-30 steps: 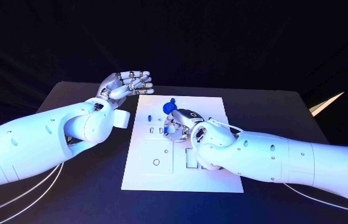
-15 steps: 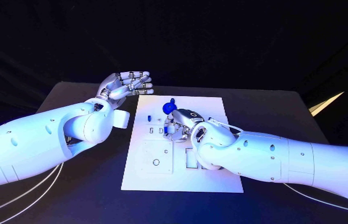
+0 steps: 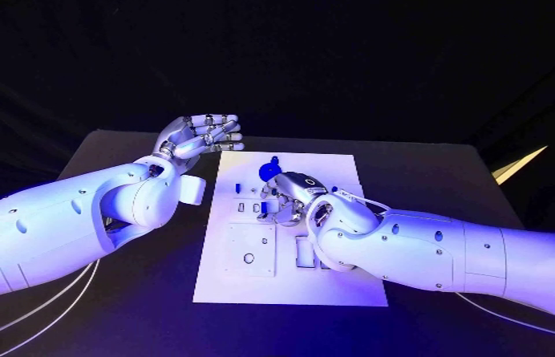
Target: Assemble the parts on the task board
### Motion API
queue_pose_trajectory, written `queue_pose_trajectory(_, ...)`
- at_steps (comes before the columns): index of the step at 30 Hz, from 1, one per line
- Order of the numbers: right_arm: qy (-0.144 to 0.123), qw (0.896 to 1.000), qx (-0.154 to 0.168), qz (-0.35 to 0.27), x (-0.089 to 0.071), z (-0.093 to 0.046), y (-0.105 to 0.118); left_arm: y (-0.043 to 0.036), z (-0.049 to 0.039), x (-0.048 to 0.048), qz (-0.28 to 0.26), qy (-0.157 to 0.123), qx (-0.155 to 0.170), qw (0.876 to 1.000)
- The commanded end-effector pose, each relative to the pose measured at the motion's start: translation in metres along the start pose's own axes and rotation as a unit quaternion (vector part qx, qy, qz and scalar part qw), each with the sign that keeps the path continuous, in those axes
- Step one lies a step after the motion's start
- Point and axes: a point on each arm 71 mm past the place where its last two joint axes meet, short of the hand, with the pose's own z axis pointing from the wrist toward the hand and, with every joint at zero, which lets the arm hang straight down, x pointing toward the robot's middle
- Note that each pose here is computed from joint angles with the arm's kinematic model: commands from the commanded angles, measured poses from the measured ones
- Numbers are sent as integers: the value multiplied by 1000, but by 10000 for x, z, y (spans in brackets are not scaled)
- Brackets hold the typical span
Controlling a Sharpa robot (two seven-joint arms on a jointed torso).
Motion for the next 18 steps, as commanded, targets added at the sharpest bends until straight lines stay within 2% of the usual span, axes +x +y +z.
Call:
queue_pose_trajectory(1,-20,1000,-15,10,-58,-53,-5,12,6,0,17,6,-8,1000)
queue_pose_trajectory(4,-43,998,-38,32,-173,-114,-27,38,7,-19,46,15,-26,999)
queue_pose_trajectory(8,-64,993,-60,80,-422,-206,-95,99,2,-45,90,35,-69,993)
queue_pose_trajectory(14,-78,983,-22,162,-793,-326,-323,209,20,-14,181,94,-142,969)
queue_pose_trajectory(18,-86,977,14,193,-1012,-402,-531,264,72,25,253,131,-190,939)
